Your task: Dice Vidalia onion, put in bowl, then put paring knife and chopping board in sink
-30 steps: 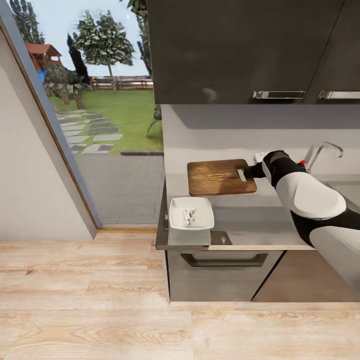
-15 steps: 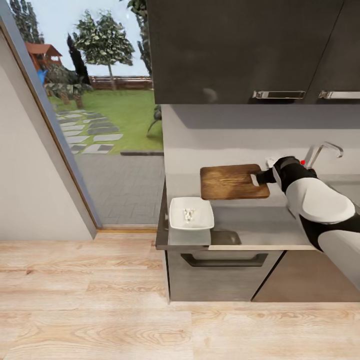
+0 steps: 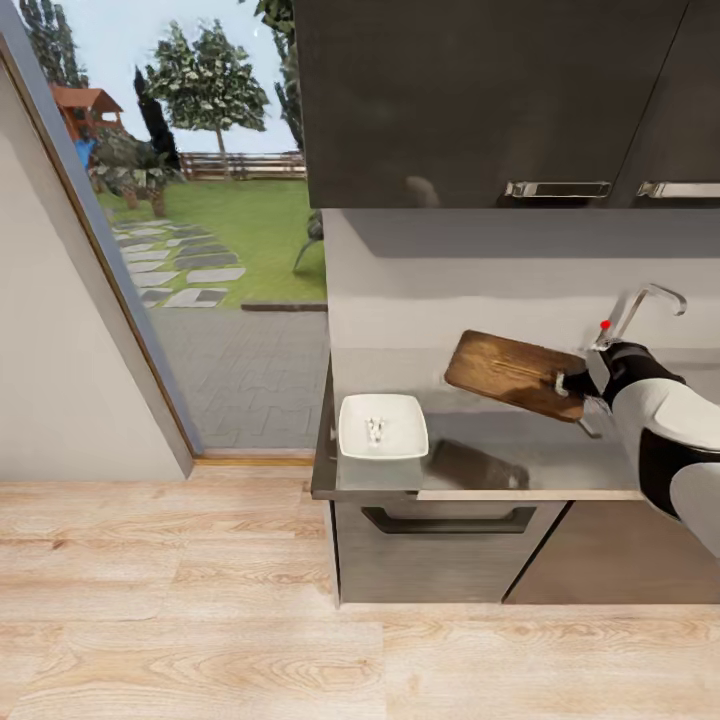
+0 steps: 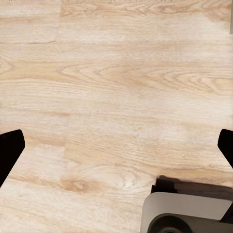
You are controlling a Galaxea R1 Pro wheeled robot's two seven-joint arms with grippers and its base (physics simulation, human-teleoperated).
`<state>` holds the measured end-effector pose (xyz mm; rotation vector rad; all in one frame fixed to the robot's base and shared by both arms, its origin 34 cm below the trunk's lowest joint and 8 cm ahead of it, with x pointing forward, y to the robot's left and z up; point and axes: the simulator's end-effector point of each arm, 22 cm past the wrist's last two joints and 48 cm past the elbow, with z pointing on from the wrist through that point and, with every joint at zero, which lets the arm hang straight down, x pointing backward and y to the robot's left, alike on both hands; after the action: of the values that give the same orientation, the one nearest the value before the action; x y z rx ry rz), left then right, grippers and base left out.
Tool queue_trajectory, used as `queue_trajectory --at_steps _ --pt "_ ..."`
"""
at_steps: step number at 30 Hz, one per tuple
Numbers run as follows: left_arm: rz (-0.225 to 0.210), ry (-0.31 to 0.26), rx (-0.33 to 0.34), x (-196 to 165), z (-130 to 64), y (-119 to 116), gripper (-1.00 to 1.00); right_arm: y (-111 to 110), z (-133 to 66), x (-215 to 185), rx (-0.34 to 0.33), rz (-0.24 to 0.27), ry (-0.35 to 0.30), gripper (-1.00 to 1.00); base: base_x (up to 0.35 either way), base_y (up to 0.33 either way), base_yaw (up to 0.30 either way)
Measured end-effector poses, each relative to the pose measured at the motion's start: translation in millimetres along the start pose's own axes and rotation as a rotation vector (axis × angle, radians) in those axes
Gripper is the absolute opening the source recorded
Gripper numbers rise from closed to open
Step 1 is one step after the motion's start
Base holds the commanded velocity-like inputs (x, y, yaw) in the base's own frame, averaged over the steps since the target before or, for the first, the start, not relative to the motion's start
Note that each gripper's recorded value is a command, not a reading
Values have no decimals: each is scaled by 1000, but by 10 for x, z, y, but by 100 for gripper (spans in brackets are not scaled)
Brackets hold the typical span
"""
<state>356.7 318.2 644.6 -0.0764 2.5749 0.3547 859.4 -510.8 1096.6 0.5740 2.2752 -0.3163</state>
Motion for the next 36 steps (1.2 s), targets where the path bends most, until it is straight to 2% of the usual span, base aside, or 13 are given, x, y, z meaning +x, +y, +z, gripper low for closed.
queue_trajectory --at_steps 1,2,3,4,5,7,9,11,13,18,21,26,36 --pt "0 0 0 0 -1 -2 100 -99 4 -11 23 -4 -2 -100 0 0 0" --pt "0 1 1 4 -1 -5 100 -244 37 -5 34 50 2 -100 0 0 0" --pt "0 0 0 4 -4 -3 100 -510 18 -51 95 26 -6 -100 0 0 0" --pt "0 1 0 7 -3 -3 100 -577 29 -46 106 35 -4 -100 0 0 0" --pt "0 2 1 10 -6 -9 100 -625 35 -37 110 71 -1 -100 0 0 0" --pt "-1 3 1 12 -7 -16 100 -797 27 -13 164 93 5 -100 0 0 0" --pt "-1 3 1 12 -8 -19 100 -936 14 28 216 139 12 -100 0 0 0" --pt "-2 3 1 12 -8 -20 100 -1186 -17 47 291 213 5 -100 0 0 0" --pt "-2 3 1 12 -8 -20 100 -1252 -19 43 301 253 -4 -100 0 0 0" --pt "-3 3 0 13 -8 -18 100 -1647 -106 4 406 286 -32 -100 0 0 0" --pt "-4 4 -1 14 -9 -18 100 -1774 -144 -19 442 332 -57 -100 0 0 0" --pt "-7 4 0 16 -12 -32 100 -1822 -162 24 459 403 -56 -100 0 -127 0" --pt "-11 6 -1 18 -15 -41 100 -1818 -172 51 471 419 -51 -100 0 -296 0"
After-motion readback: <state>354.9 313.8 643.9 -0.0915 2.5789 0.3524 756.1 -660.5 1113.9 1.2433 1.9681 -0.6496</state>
